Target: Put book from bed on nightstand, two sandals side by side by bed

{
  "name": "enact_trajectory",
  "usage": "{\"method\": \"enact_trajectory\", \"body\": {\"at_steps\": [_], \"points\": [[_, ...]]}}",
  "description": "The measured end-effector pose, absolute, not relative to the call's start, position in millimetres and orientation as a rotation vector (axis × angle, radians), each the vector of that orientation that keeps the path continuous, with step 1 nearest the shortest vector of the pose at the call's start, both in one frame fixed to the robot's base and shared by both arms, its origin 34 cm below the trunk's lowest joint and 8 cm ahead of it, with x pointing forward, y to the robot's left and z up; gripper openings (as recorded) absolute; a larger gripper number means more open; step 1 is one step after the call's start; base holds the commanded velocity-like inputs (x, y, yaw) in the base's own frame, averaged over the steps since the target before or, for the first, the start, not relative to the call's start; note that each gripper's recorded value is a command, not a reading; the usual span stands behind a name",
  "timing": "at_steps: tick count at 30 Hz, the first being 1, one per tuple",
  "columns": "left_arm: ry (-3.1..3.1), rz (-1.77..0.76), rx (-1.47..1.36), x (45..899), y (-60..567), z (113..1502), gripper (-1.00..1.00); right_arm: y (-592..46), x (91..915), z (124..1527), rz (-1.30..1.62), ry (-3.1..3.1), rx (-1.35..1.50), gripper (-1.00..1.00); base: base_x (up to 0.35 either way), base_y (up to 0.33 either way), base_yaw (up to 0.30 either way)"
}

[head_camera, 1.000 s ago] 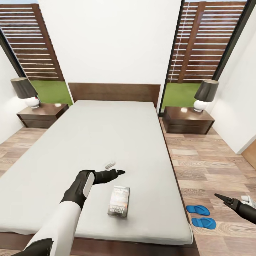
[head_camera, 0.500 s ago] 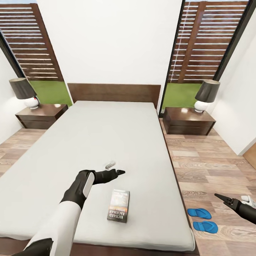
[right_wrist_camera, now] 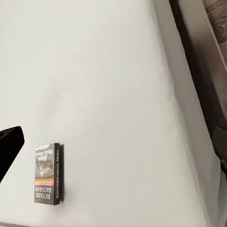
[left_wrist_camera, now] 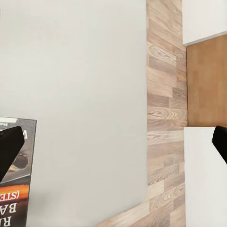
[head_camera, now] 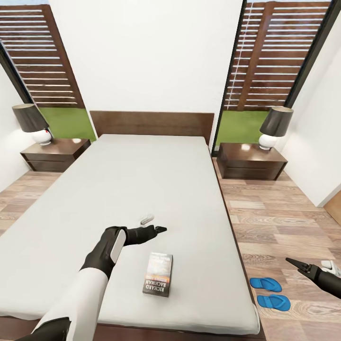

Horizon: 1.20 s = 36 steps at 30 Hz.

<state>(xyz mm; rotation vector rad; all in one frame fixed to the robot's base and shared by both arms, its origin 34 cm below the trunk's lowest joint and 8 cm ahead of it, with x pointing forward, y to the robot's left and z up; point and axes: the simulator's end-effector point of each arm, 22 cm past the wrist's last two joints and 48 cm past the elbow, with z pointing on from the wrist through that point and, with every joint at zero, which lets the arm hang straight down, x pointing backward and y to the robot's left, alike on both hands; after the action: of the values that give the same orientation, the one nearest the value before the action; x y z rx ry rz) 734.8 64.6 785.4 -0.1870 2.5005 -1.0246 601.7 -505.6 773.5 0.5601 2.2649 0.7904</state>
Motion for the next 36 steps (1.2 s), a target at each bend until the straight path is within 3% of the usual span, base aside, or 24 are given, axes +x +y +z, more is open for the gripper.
{"method": "enact_trajectory", "body": {"at_steps": [13,36], "points": [[2.606,-0.824,-0.228,728.6,86.7,756.3,1.0,-505.6,601.7,773.5,0.79,2.265,0.56,1.0,0.0,0.0,0.0],[2.505,-0.779,-0.195,775.1,92.2,793.6,1.0,-493.6,602.4,768.1,0.815,2.261,0.567,1.0,0.0,0.0,0.0]]}}
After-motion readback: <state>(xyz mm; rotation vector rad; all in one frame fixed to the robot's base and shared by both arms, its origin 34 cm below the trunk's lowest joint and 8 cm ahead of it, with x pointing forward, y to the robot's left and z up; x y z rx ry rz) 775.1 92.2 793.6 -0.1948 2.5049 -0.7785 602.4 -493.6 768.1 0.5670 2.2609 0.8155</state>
